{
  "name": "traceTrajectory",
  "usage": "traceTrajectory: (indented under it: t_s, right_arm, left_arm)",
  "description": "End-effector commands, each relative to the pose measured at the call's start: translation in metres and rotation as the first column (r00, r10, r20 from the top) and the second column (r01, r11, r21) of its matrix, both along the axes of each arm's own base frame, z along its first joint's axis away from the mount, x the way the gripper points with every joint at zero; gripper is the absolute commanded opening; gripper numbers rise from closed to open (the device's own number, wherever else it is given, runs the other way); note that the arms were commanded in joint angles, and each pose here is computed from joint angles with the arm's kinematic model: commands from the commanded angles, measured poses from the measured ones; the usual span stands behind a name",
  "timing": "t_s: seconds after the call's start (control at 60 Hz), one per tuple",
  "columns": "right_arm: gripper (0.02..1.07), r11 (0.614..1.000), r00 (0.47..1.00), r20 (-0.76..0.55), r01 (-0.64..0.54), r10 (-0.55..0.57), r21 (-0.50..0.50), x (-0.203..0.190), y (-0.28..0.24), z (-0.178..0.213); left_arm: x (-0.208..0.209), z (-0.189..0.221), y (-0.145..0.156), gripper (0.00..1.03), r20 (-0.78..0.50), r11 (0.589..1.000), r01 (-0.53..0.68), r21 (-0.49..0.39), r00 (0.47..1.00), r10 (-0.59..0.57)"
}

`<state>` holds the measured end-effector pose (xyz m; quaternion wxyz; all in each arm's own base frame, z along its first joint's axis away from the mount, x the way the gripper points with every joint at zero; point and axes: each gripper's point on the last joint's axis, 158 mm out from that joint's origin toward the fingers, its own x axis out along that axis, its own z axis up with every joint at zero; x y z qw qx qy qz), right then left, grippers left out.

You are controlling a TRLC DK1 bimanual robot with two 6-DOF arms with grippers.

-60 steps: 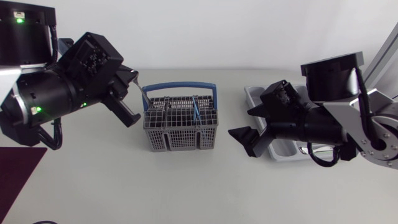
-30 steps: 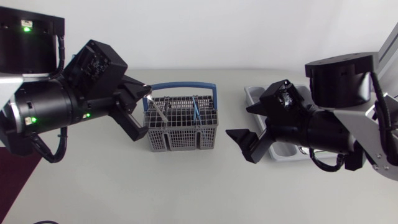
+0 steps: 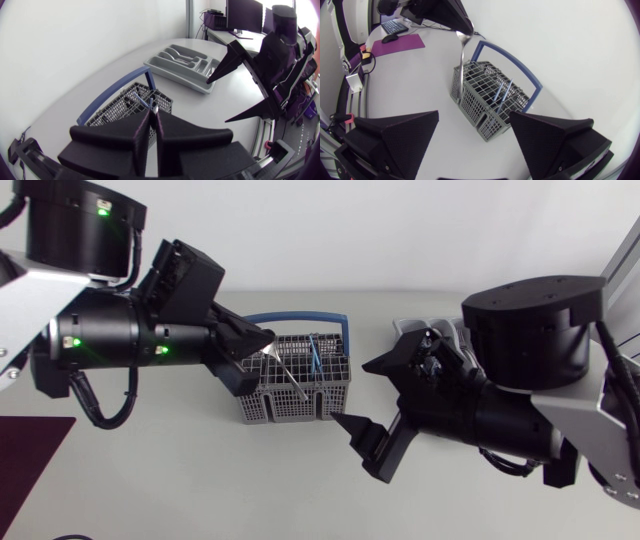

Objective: Unload the cutlery basket into the drawer organizer.

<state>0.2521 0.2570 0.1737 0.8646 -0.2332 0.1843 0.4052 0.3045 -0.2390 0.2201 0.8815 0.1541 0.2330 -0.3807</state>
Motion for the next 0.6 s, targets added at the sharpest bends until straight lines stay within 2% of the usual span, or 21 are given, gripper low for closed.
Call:
traceTrajectory:
  t_s: [0.0,0.417,0.583]
  right_arm:
    - [1.03,1.000,1.000,0.017,-0.008,0.008,-0.008,-0.002,0.001,0.001]
    - [1.02,1.000,0.995,0.095,0.022,-0.020,-0.023,0.023,0.017,0.000]
    - [1.02,0.999,0.984,0.176,0.029,-0.025,-0.023,0.027,0.027,0.009]
  left_arm:
    - [0.011,0.004,-0.003,0.11,-0.038,0.999,-0.028,-0.036,0.999,0.026]
    - [0.031,0.000,-0.016,0.12,-0.087,0.991,-0.086,-0.098,0.993,0.078]
    - [0.035,0.002,-0.020,0.12,-0.077,0.989,-0.096,-0.110,0.993,0.088]
